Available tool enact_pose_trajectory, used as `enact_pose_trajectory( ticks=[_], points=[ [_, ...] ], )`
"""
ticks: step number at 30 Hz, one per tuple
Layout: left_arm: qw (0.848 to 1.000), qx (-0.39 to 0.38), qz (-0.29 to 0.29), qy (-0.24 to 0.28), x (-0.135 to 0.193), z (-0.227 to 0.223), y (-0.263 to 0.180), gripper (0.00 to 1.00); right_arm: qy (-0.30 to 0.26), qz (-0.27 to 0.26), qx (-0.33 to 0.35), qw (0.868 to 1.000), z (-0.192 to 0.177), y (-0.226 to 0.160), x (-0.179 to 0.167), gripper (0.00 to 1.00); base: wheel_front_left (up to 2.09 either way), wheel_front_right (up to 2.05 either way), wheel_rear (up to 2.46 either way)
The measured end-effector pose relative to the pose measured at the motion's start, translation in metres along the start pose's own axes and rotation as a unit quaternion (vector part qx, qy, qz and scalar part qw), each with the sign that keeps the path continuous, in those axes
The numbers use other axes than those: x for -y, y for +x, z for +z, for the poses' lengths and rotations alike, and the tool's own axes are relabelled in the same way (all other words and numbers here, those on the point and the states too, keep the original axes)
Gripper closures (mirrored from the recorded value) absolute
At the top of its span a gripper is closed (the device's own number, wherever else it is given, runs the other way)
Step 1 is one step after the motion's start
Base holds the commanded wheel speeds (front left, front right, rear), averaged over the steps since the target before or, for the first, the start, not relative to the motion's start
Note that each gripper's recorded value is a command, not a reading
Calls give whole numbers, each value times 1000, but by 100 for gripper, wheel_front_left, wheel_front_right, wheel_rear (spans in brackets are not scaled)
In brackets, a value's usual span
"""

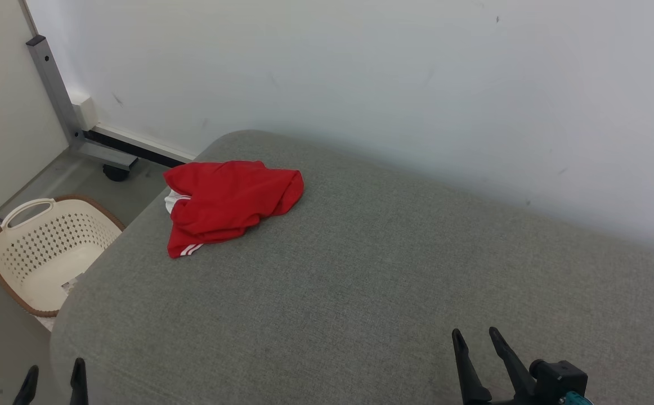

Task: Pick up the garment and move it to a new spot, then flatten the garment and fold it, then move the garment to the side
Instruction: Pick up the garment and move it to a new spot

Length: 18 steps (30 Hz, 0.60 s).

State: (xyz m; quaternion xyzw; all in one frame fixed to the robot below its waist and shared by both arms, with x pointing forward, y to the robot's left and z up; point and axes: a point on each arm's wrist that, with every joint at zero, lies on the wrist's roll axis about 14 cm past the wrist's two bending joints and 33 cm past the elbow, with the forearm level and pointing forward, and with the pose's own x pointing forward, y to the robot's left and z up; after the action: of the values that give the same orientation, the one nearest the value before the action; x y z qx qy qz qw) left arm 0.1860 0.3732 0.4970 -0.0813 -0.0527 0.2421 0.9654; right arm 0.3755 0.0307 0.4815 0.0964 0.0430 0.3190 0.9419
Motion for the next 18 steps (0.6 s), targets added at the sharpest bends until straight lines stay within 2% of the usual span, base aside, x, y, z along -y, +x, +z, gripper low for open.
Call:
enact_pose_trajectory(
  ticks=[9, 13, 15, 18],
  points=[
    [1000, -15, -21, -13, 10, -9, -6, 0, 1, -12, 1, 1000, 0, -7, 6, 0, 0, 0, 0],
    [997, -42, -66, -14, 29, -19, -2, 0, 1, -11, -6, 1000, -6, -9, 6, 0, 0, 0, 0],
    [994, -47, -94, 1, 48, -20, 15, 0, 0, -8, -12, 1000, -10, -10, 4, 0, 0, 0, 0],
    [986, -84, -141, 8, 95, -43, 29, 0, 2, -10, -20, 1000, -15, -15, 5, 0, 0, 0, 0]
  ],
)
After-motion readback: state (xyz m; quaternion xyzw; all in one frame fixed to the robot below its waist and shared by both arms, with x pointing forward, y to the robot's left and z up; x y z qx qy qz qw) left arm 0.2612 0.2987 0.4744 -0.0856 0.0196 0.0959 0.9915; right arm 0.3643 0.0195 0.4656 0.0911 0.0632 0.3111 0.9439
